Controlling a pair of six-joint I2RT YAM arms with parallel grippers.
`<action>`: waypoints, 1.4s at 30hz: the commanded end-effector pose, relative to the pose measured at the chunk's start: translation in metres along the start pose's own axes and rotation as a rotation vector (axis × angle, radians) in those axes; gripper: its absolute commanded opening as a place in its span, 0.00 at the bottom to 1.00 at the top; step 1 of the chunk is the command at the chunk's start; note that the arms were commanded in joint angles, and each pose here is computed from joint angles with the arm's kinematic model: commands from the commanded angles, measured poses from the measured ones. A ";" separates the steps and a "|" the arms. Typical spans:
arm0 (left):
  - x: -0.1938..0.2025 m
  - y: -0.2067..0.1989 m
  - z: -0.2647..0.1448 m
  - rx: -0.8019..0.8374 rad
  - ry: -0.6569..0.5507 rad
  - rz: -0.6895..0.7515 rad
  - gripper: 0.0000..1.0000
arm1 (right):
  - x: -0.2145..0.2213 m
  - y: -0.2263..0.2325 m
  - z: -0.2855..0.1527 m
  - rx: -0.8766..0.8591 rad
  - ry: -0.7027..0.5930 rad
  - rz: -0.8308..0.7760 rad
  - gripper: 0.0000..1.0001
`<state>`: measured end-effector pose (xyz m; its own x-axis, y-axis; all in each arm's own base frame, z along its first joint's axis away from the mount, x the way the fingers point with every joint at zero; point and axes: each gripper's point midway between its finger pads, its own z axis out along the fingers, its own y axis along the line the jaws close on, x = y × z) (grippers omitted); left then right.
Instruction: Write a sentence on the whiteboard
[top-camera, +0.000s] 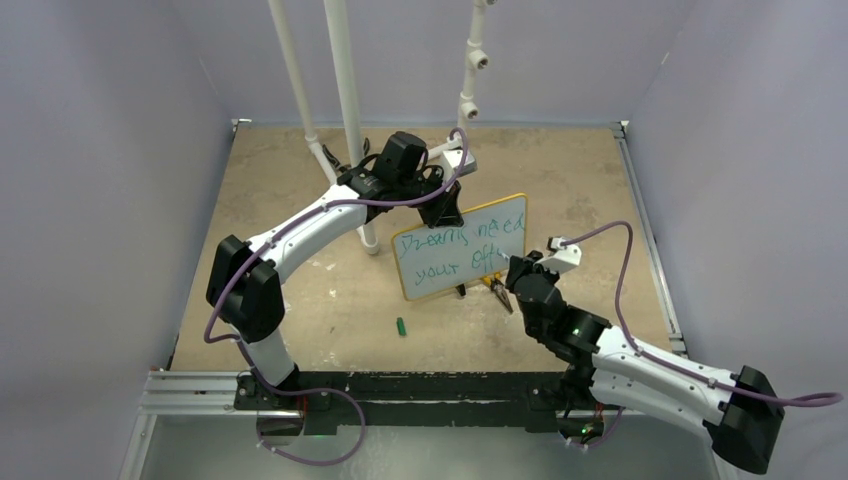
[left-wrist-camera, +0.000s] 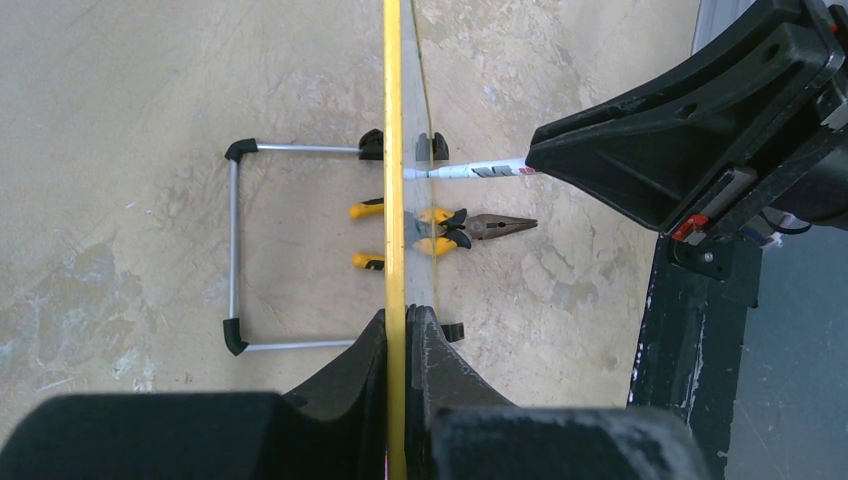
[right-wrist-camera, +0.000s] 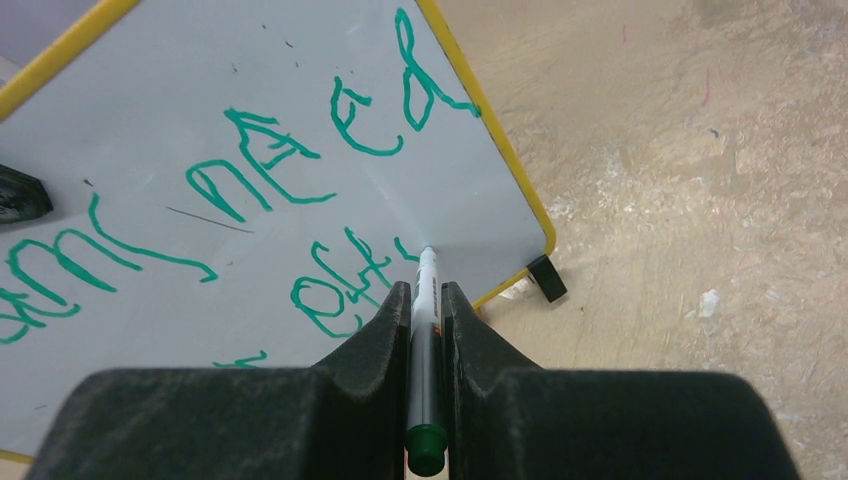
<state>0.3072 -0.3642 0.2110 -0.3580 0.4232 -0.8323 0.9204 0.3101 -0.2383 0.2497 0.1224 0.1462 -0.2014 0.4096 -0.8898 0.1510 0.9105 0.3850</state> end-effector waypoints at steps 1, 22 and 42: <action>-0.004 -0.005 -0.004 0.020 -0.013 0.058 0.00 | -0.031 0.013 -0.001 -0.026 -0.085 0.080 0.00; -0.003 -0.005 -0.003 0.025 -0.011 0.056 0.00 | -0.032 0.028 -0.004 -0.107 -0.073 0.082 0.00; 0.004 0.001 -0.006 -0.020 0.001 0.040 0.00 | -0.029 0.017 -0.019 -0.129 -0.008 0.118 0.00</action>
<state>0.3063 -0.3633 0.2107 -0.3555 0.4216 -0.8342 0.9210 0.3101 -0.2357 0.2432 0.1260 0.1745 -0.1725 0.4781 -0.8612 0.0659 0.8779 0.4742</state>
